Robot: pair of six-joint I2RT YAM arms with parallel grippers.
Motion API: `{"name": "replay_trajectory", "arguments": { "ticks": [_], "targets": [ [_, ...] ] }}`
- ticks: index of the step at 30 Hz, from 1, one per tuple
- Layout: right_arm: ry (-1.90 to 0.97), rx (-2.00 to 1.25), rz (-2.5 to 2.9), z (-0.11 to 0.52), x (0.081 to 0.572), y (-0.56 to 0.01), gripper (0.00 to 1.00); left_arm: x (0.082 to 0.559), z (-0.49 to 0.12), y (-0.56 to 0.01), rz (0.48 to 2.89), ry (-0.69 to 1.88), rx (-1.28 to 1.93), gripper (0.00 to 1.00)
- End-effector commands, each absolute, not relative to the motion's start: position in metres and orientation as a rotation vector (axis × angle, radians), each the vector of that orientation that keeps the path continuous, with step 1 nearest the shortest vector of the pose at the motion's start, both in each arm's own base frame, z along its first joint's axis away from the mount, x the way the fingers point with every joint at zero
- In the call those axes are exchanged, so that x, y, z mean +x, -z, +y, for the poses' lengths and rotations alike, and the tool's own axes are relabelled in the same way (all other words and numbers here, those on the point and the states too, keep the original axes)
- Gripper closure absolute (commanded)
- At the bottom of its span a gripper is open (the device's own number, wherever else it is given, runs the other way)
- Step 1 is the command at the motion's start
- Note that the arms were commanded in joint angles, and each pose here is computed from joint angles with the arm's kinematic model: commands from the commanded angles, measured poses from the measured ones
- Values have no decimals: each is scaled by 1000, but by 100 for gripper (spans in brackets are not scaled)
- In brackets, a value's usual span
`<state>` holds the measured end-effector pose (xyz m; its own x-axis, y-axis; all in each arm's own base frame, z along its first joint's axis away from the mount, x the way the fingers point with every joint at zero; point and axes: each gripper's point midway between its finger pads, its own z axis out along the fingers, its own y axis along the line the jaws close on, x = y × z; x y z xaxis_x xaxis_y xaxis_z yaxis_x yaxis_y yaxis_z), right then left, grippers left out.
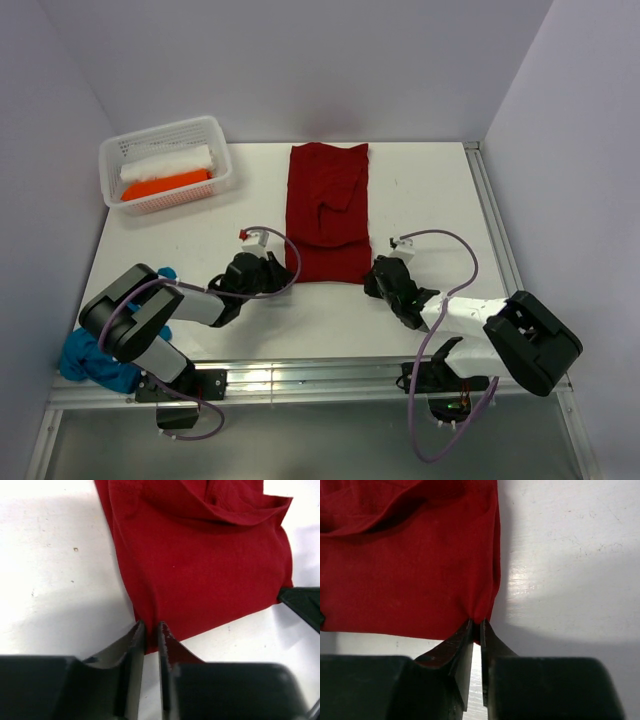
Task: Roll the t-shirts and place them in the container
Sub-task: Roll the tshirt
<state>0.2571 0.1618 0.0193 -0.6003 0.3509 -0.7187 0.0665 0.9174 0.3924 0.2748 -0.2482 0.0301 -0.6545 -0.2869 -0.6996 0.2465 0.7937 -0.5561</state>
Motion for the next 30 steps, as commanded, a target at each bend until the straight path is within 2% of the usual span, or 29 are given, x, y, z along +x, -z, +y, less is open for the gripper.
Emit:
{"name": "replay_trajectory", "arguments": {
  "ticks": [1,5,11,14,18,26,30],
  "targets": [
    [-434,274,2147,170,268,-34,86,272,-255,-37,2115,840,10,85],
    [-446,272,2137,170,267,-38,100,269,-256,-34,2132,838,12,100],
    [-414,305,2190,167,261,-51,100,270,-244,-36,2253,714,-51,100],
    [-463,310,2191,173,259,-70,100,282,-245,-59,2294,692,-79,100],
    [-435,341,2222,167,254,-75,100,277,-241,-71,2307,733,-100,100],
    [-455,353,2306,166,235,-58,100,250,-241,-60,2390,819,-123,100],
    [-442,315,2296,170,243,-84,100,263,-243,-92,2351,813,-111,100]
  ]
}}
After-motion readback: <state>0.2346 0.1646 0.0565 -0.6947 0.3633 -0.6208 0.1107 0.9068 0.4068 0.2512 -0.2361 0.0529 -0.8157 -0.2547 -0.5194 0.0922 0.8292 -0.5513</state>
